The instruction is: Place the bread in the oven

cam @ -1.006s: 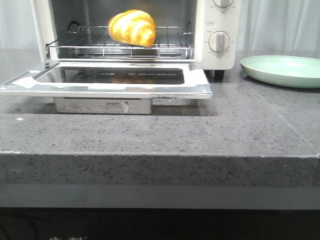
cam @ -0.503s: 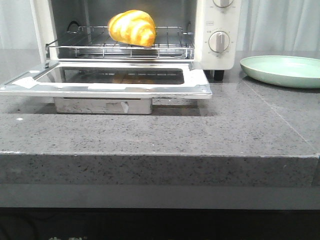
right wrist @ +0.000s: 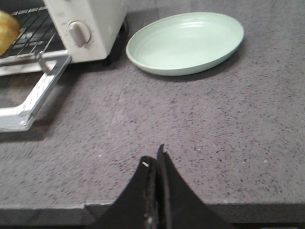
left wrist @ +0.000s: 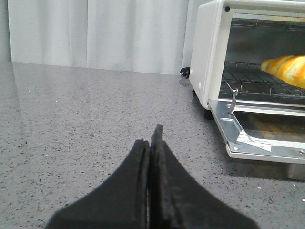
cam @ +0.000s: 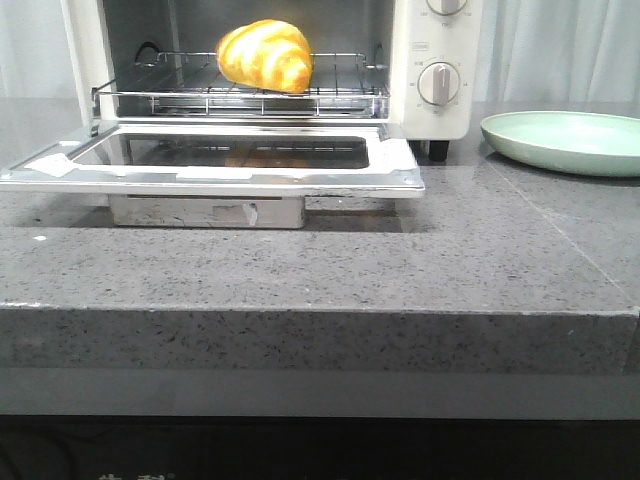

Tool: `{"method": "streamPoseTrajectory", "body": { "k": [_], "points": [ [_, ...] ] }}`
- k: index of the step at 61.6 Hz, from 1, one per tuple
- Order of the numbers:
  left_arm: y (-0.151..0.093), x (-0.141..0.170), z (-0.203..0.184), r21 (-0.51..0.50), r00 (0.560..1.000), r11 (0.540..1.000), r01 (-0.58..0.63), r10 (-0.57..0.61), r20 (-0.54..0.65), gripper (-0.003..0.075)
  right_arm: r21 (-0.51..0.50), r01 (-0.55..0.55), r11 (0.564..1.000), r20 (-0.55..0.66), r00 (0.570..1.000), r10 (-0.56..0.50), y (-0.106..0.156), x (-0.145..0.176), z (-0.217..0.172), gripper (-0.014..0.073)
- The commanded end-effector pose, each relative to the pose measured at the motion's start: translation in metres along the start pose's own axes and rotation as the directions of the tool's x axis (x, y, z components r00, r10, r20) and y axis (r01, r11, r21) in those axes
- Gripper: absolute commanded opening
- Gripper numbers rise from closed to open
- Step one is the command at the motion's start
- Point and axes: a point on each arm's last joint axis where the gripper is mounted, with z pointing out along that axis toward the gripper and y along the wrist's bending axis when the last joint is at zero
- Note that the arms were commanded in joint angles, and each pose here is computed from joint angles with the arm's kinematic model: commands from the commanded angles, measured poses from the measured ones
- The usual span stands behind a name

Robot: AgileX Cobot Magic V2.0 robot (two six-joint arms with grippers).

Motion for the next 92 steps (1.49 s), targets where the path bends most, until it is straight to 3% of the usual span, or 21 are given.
{"method": "streamPoseTrajectory", "body": {
  "k": [1, 18, 44, 63, 92],
  "points": [
    [0.000, -0.001, -0.001, 0.011, 0.997, 1.000, 0.006, -0.007, 0.075, -0.0018, -0.006, -0.003, 1.000, 0.211, 0.978, 0.005, -0.003, 0.002, -0.002, -0.0115],
    [0.000, -0.001, -0.001, 0.011, 0.997, 1.000, 0.006, -0.007, 0.075, -0.0018, 0.027, 0.063, 0.998, 0.333, 0.940, -0.068, -0.017, 0.039, 0.011, -0.0115],
    [0.000, -0.001, -0.001, 0.011, 0.997, 1.000, 0.006, -0.007, 0.075, -0.0018, 0.025, 0.078, 0.997, 0.365, 0.927, -0.082, -0.016, 0.036, 0.010, -0.0118],
    [0.000, -0.001, -0.001, 0.011, 0.997, 1.000, 0.006, -0.007, 0.075, -0.0018, 0.072, 0.193, 0.979, 0.375, 0.904, -0.206, -0.016, 0.034, 0.009, -0.0118],
    [0.000, -0.001, -0.001, 0.011, 0.997, 1.000, 0.006, -0.007, 0.075, -0.0018, 0.072, 0.193, 0.979, 0.372, 0.905, -0.206, -0.016, 0.034, 0.009, -0.0118]
  ]
}}
